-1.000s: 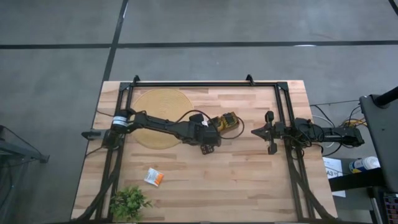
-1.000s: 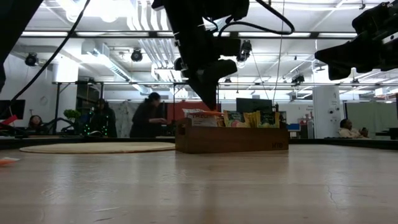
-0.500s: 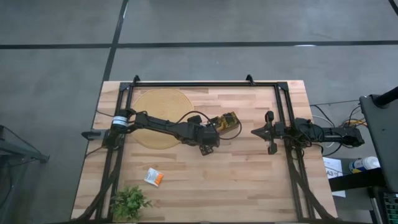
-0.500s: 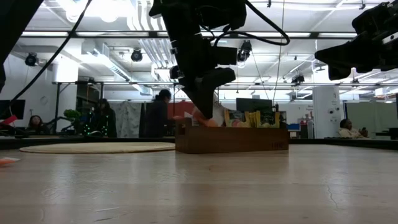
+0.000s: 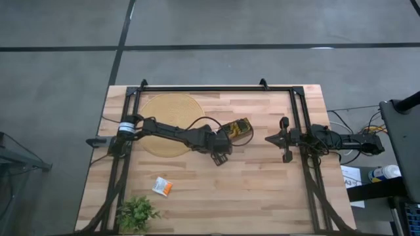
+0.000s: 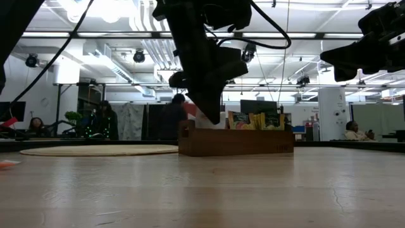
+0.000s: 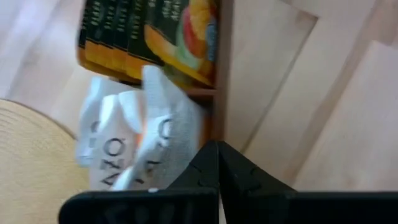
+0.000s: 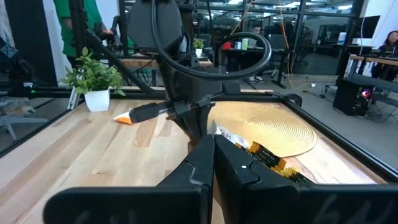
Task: Pick & Place Tea
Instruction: Put the white tea bag into the left section of the wooden organizer
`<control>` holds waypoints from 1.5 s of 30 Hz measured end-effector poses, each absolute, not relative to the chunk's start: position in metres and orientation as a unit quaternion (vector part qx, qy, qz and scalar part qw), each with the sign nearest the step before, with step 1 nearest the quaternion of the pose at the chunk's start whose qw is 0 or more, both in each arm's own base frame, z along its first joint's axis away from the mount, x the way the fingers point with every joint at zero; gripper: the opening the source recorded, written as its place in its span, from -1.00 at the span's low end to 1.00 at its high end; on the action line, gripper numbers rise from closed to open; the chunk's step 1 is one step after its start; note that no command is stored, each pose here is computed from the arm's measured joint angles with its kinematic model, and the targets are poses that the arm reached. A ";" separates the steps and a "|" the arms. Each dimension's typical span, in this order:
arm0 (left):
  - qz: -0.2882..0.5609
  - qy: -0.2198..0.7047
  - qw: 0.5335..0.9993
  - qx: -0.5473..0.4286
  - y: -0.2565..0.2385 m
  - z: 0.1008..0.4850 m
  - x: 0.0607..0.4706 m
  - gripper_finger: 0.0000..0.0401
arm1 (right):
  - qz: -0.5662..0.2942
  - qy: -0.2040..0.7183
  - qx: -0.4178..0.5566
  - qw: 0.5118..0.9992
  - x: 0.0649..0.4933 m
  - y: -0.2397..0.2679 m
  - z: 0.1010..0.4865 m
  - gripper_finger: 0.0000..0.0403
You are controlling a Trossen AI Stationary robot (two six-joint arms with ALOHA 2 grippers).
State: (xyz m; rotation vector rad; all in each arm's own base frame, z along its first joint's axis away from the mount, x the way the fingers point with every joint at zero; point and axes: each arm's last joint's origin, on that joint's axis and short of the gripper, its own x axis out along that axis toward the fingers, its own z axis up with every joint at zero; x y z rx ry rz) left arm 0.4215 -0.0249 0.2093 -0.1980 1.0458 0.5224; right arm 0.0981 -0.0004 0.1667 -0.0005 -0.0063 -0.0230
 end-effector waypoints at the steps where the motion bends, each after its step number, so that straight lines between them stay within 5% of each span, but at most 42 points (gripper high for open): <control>1: 0.244 0.492 0.830 -0.098 -0.026 0.210 0.422 -1.00 | -0.011 -0.003 0.000 1.000 0.098 0.000 0.167 -0.96; 29: 0.329 0.471 0.818 -0.018 -0.007 0.211 0.419 -1.00 | -0.011 -0.003 0.000 1.000 0.098 0.000 0.167 -0.96; 45: 0.293 0.481 0.825 -0.054 -0.017 0.229 0.409 -1.00 | -0.012 -0.003 0.000 1.000 0.098 0.000 0.167 -0.96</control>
